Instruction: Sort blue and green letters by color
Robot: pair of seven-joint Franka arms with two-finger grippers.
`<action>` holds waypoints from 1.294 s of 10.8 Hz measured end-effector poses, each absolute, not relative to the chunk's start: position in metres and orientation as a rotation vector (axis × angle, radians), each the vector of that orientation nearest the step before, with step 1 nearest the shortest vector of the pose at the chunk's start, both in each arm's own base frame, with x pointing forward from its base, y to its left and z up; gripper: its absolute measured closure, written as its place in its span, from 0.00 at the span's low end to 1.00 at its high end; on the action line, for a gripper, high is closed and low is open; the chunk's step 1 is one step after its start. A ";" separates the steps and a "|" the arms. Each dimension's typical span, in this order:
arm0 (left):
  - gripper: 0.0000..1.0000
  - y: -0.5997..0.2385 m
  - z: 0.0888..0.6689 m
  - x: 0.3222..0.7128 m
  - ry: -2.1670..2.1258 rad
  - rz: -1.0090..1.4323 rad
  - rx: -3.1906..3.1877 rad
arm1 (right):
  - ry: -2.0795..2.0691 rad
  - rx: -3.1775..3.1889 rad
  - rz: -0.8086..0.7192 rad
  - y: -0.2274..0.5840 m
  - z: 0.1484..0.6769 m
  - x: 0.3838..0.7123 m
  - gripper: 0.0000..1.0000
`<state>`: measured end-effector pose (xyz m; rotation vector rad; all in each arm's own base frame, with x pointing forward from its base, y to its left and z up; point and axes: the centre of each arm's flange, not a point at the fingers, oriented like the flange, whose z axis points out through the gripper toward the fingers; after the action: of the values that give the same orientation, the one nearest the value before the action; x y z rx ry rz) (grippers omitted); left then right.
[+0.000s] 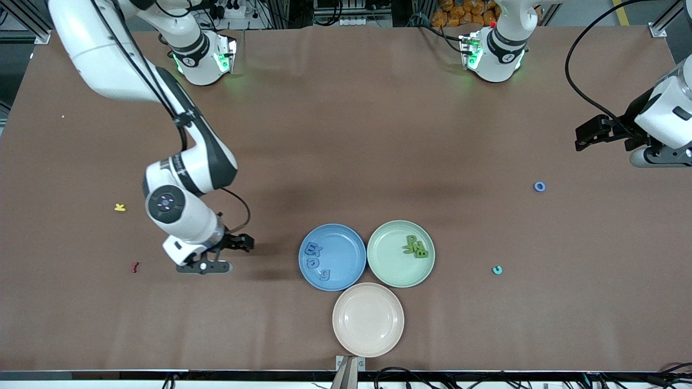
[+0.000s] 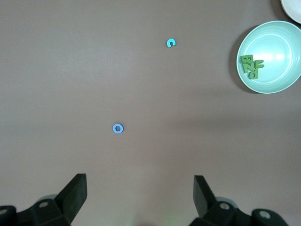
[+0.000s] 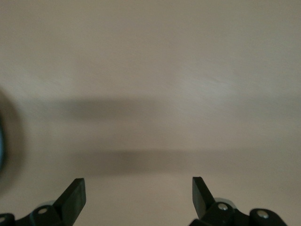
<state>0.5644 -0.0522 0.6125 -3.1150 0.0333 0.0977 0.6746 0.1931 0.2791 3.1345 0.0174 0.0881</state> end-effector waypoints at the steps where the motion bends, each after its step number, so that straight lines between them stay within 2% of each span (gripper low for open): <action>1: 0.00 -0.052 0.612 0.564 0.034 0.098 -3.115 | 0.049 3.117 0.072 0.176 0.285 0.664 0.00; 5: 0.00 -0.052 0.613 0.565 0.034 0.097 -3.115 | 0.141 3.040 0.060 0.121 0.330 0.622 0.00; 9: 0.00 -0.052 0.612 0.565 0.033 0.097 -3.116 | 0.122 3.100 -0.041 0.074 0.393 0.605 0.00; 14: 0.00 -0.052 0.612 0.566 0.033 0.099 -3.116 | 0.105 3.105 -0.051 0.041 0.532 0.603 0.00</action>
<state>0.5657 -0.0521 0.6118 -3.1156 0.0332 0.0986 0.6033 0.0410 0.5320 3.1047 0.1051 -0.0507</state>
